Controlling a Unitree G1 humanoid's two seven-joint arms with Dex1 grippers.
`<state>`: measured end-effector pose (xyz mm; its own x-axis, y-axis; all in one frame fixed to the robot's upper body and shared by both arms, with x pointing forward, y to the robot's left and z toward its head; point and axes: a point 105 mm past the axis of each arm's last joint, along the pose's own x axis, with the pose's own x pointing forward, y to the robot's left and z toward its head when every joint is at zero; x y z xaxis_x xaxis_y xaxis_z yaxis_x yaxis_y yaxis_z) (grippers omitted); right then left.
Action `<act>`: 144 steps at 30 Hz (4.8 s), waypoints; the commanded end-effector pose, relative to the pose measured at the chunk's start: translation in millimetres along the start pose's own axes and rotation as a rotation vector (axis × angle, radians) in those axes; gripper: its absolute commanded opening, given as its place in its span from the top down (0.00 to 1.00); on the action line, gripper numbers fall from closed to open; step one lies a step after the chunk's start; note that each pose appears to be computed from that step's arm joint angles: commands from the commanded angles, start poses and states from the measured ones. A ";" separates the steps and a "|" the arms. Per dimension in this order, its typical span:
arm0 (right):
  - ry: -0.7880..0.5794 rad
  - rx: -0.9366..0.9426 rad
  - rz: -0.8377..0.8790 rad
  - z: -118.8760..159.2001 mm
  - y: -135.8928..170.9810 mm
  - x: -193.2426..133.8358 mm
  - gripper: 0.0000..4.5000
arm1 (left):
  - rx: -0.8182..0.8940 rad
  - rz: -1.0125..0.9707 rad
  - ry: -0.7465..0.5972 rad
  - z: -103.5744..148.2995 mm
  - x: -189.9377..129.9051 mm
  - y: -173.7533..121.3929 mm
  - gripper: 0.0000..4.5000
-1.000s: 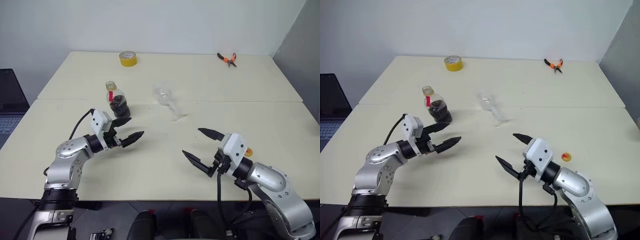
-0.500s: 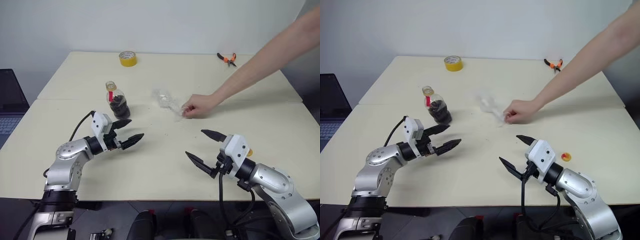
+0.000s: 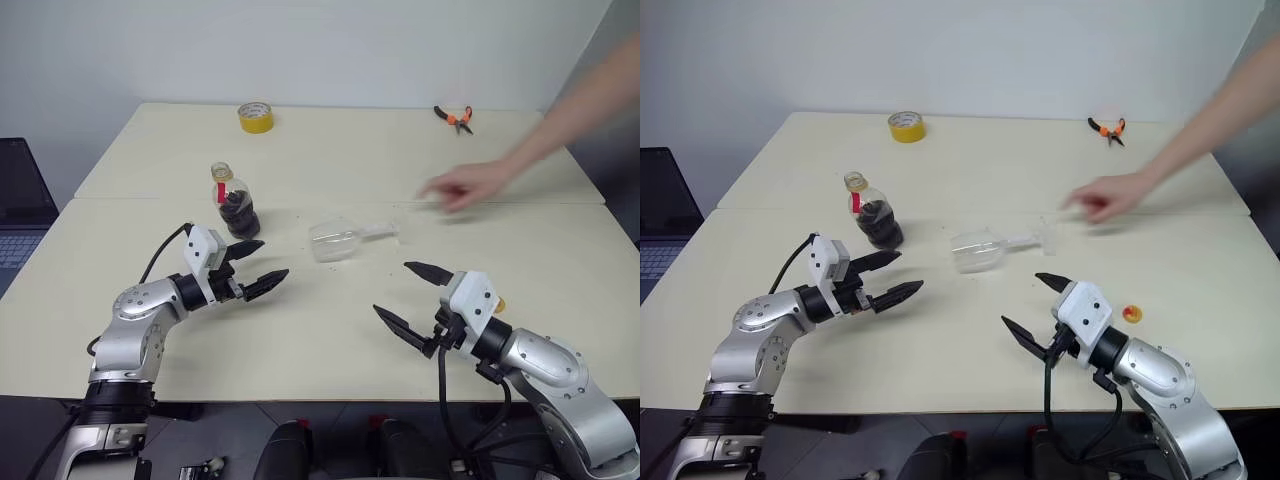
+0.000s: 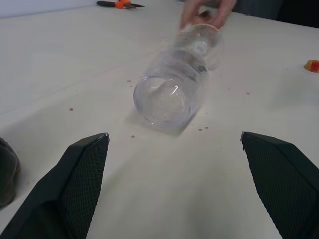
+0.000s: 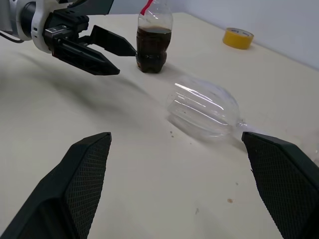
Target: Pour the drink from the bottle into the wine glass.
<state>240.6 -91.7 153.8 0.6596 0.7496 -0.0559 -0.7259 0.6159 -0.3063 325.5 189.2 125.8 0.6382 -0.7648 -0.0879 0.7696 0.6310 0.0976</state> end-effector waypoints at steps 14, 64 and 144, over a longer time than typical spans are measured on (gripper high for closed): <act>0.124 -0.628 -0.212 -3.6 -35.3 33.1 0.01 | 0.077 -0.055 0.014 13.4 -14.1 -4.6 0.00; 0.294 -0.943 -0.440 -22.3 -101.5 116.1 0.97 | 0.096 -0.025 -0.012 15.4 -8.4 -2.5 0.00; -0.131 0.114 0.159 44.4 -0.2 -0.1 0.01 | 0.029 0.762 -0.060 -7.2 -20.8 53.3 0.00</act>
<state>238.6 -84.9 184.6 0.5308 0.8475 0.0005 -0.8361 0.5237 -0.1632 349.6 240.0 118.5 0.9909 -0.1230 0.0554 0.1157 0.9861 0.1195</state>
